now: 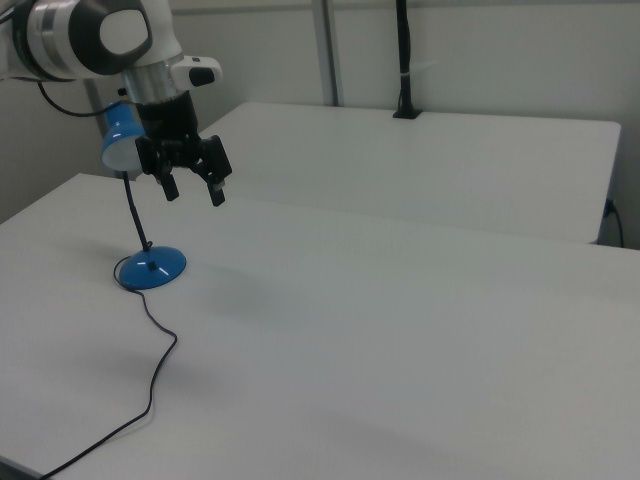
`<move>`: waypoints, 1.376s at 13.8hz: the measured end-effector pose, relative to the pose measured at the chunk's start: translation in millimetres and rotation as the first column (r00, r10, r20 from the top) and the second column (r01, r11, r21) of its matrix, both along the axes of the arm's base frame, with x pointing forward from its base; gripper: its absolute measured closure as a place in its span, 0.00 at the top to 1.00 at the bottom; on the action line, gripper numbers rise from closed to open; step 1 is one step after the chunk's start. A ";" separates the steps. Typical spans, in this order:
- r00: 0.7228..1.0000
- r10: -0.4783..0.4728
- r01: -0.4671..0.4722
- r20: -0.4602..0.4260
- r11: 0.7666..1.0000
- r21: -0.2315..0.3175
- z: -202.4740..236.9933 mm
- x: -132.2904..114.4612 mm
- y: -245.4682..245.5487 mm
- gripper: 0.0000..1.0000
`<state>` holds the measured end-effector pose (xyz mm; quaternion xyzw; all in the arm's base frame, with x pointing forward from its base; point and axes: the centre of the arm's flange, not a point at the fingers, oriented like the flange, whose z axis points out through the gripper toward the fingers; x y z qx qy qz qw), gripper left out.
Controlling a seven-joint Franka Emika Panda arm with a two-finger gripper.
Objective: Turn on the lamp
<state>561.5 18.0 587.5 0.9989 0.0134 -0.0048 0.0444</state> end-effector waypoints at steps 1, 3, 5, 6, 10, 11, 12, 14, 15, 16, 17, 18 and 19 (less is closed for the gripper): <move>1.000 0.000 0.000 0.000 1.000 0.000 0.0 0.0 0.0 1.00; 1.000 0.000 0.000 0.000 1.000 0.000 0.0 0.0 -0.1 1.00; 1.000 0.000 0.000 0.000 1.000 0.000 0.0 0.0 -0.1 1.00; 1.000 0.000 0.000 0.000 1.000 0.000 -0.2 0.1 -0.1 1.00; 1.000 0.000 0.000 -0.001 1.000 0.000 -0.4 0.2 -0.1 1.00; 1.000 0.000 0.000 -0.001 1.000 0.000 -0.4 0.2 -0.1 0.99; 1.000 0.000 0.000 -0.001 1.000 0.000 -0.6 0.3 -0.1 0.87; 1.000 0.001 -0.001 -0.003 1.000 0.000 -1.5 0.7 -0.1 0.52; 1.000 0.002 -0.002 -0.004 1.000 0.000 -2.1 0.9 0.0 0.41; 1.000 0.003 -0.003 -0.006 1.000 0.000 -3.0 1.3 0.1 0.33; 1.000 0.005 -0.005 -0.008 1.000 0.000 -4.0 1.8 0.2 0.22; 1.000 0.014 -0.014 -0.011 1.000 0.000 -5.3 2.3 0.4 0.06; 1.000 0.028 -0.028 -0.013 1.000 0.000 -6.1 2.7 0.5 0.01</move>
